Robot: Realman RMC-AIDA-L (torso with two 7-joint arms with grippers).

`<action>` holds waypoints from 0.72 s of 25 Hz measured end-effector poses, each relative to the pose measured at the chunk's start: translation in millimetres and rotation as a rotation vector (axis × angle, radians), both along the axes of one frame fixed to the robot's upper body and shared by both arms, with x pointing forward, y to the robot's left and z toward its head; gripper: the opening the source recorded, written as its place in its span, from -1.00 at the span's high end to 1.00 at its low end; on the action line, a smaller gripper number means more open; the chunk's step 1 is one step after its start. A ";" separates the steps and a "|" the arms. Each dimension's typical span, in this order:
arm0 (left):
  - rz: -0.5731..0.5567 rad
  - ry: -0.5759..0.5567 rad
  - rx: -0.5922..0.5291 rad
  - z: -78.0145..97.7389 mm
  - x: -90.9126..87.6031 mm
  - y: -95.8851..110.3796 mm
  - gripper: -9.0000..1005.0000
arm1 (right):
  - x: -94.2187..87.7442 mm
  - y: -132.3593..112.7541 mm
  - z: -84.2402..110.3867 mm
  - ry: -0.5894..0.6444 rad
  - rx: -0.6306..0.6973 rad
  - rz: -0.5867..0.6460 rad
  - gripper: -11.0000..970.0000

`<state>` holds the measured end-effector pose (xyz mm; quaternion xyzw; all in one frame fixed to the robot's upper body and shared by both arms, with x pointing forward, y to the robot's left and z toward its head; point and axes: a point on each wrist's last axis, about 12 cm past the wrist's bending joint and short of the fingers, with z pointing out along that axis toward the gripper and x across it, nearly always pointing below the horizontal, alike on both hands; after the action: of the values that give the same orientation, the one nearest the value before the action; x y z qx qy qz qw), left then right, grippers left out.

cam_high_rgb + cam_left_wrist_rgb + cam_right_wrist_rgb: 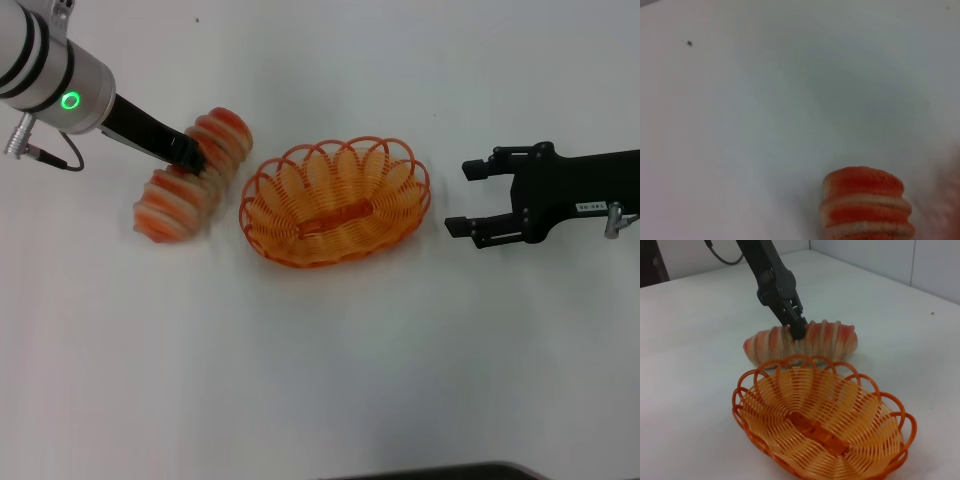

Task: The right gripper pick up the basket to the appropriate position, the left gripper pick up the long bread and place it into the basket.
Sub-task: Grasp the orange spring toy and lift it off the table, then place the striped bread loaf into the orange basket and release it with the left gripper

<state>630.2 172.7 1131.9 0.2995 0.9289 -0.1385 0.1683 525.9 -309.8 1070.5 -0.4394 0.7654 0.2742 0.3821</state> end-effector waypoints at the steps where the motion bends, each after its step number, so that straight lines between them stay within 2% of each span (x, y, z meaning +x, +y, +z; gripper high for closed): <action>1: 0.000 0.000 0.000 0.0 0.0 0.0 0.57 | 0.1 0.1 0.1 0.000 0.000 0.000 -0.77; 6: -0.033 -0.020 0.017 7.6 2.6 0.8 0.61 | 0.3 0.2 0.2 -0.001 0.000 0.001 -0.77; 9: -0.061 -0.062 0.041 27.5 8.1 3.6 0.64 | 0.6 0.6 0.4 -0.001 0.000 0.003 -0.77; 12: -0.142 -0.114 0.070 60.6 11.3 2.8 0.64 | 0.7 0.7 0.5 -0.001 0.000 0.003 -0.77; 14: -0.250 -0.123 0.089 78.1 7.3 -6.0 0.64 | 0.9 0.8 0.6 -0.002 0.000 0.004 -0.77; 16: -0.351 -0.121 0.097 87.2 0.9 -19.9 0.64 | 1.4 1.1 0.9 -0.003 0.000 0.004 -0.77; 18: -0.473 -0.113 0.096 89.6 -10.1 -43.4 0.64 | 1.9 1.6 1.2 -0.004 -0.001 0.006 -0.77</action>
<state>620.0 129.3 1221.5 0.5236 0.8275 -0.1129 0.1686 527.8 -308.2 1071.8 -0.4425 0.7634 0.2741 0.3826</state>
